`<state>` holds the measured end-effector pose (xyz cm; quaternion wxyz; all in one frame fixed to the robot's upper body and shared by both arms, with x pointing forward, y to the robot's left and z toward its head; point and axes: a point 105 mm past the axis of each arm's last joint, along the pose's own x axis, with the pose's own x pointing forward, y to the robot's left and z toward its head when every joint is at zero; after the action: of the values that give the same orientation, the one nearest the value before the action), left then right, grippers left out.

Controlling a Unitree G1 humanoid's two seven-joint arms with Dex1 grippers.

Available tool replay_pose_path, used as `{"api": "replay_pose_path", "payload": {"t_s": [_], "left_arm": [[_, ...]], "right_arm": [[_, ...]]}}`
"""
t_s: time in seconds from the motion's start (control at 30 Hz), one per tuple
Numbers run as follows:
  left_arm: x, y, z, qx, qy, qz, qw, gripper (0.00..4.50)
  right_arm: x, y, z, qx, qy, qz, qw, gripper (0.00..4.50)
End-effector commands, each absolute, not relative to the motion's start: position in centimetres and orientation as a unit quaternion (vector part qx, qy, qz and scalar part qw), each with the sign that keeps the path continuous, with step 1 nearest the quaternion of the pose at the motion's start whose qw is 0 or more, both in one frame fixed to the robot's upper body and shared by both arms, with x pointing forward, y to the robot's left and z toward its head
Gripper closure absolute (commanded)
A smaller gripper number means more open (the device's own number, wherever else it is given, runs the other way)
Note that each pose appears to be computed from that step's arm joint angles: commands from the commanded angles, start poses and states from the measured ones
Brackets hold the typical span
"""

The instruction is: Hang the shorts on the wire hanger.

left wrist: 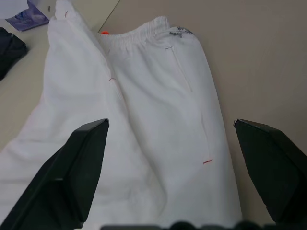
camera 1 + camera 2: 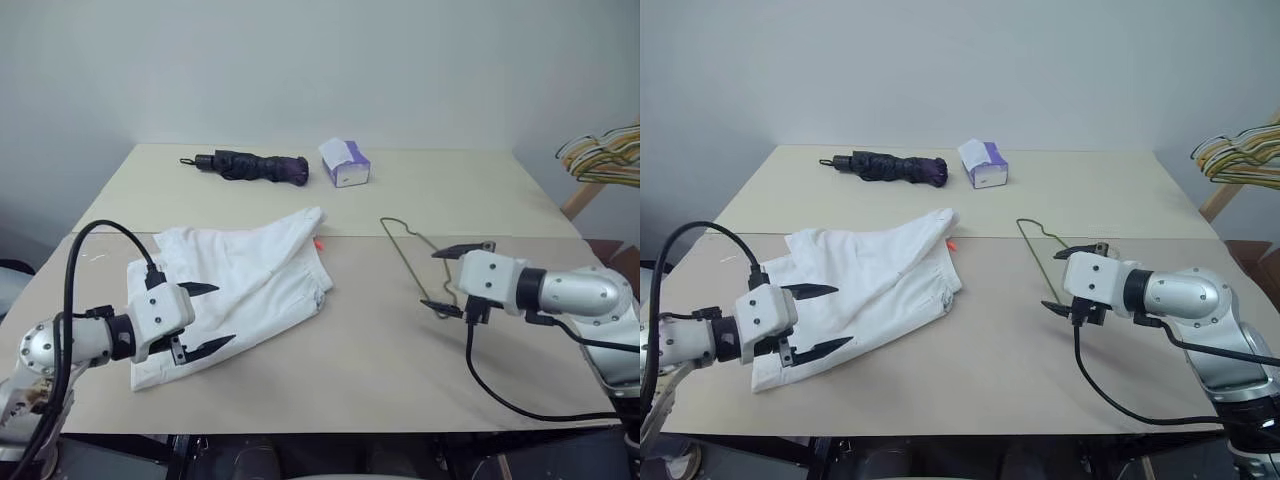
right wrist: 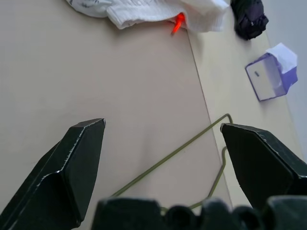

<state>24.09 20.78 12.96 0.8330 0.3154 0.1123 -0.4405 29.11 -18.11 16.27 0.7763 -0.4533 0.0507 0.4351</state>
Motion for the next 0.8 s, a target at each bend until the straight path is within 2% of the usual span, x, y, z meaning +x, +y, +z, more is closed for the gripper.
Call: {"api": "replay_pose_path", "payload": {"t_s": [0.03,0.33,0.47,0.63,0.8], "left_arm": [[24.4,20.9,14.6,0.335,0.091,-0.421,0.838,0.00],[24.2,20.9,14.8,0.338,0.093,-0.416,0.839,0.00],[23.9,21.3,14.3,0.343,0.118,-0.418,0.832,0.00],[23.7,21.7,14.0,0.345,0.136,-0.422,0.828,0.00],[23.1,22.0,13.2,0.342,0.168,-0.436,0.815,0.00]], "right_arm": [[29.3,-17.8,17.1,-0.464,0.033,0.434,0.772,0.02],[29.5,-17.3,17.0,-0.466,0.024,0.443,0.766,0.02],[29.6,-16.1,17.0,-0.469,0.002,0.460,0.754,0.02],[29.9,-13.3,16.3,-0.473,-0.033,0.514,0.714,0.02],[31.3,-10.3,14.4,-0.505,-0.040,0.541,0.672,0.02]]}}
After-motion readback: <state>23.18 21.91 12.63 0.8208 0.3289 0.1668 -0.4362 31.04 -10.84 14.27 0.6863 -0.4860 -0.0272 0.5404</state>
